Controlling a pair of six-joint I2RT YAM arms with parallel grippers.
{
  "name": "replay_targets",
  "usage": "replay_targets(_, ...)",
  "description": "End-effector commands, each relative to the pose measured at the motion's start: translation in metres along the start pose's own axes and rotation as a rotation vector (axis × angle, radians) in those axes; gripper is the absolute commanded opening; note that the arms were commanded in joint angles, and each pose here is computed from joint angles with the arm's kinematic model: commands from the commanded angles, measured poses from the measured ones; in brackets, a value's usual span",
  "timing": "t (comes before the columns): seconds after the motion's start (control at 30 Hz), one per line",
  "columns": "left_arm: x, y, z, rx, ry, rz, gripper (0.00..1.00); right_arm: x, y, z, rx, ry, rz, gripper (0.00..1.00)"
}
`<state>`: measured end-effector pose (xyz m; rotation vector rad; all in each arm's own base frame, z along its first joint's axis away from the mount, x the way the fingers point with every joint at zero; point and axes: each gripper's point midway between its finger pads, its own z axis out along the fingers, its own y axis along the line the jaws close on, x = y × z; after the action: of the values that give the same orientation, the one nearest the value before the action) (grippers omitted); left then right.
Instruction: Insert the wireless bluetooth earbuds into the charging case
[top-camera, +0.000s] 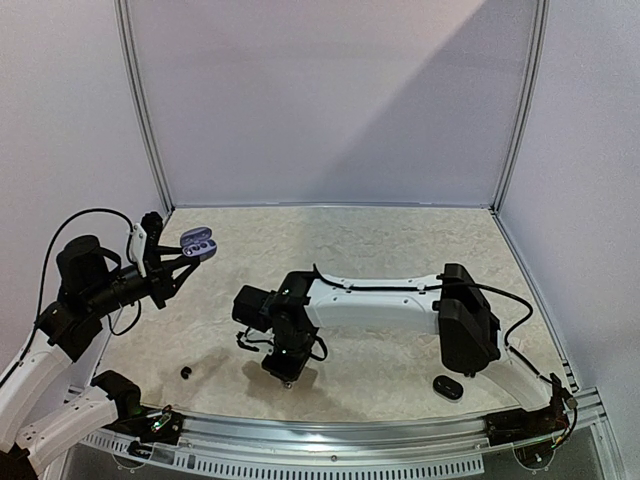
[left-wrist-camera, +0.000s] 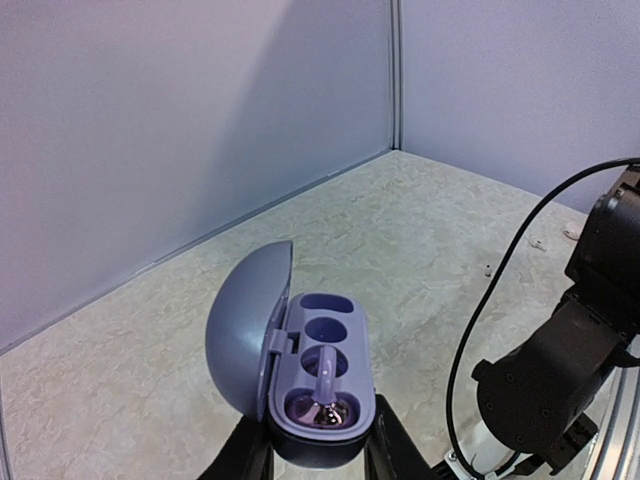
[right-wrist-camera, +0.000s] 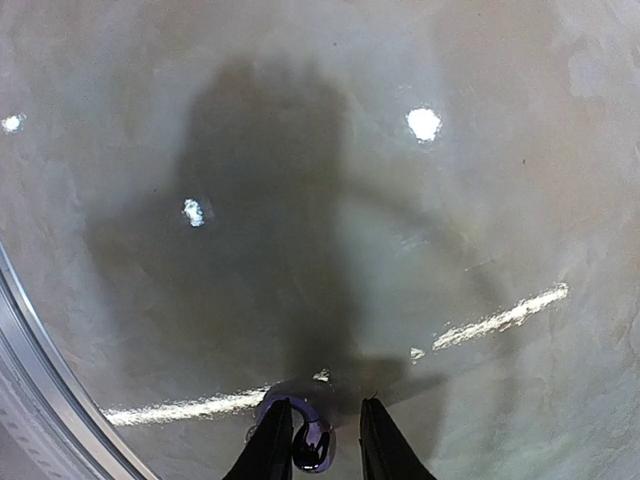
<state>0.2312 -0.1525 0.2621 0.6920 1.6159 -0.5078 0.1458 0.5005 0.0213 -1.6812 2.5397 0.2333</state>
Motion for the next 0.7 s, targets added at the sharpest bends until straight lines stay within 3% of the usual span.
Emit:
replay_targets(0.0, 0.0081, 0.0021, 0.0007, -0.005, 0.019, 0.003, 0.0, 0.0078, 0.0029, 0.0062, -0.001, 0.031, -0.02, 0.24)
replay_targets(0.67, 0.0086, 0.0018, 0.0007, -0.004, 0.022, 0.009, 0.0, 0.0085, 0.0041, 0.008, 0.02, 0.032, -0.024, 0.1)
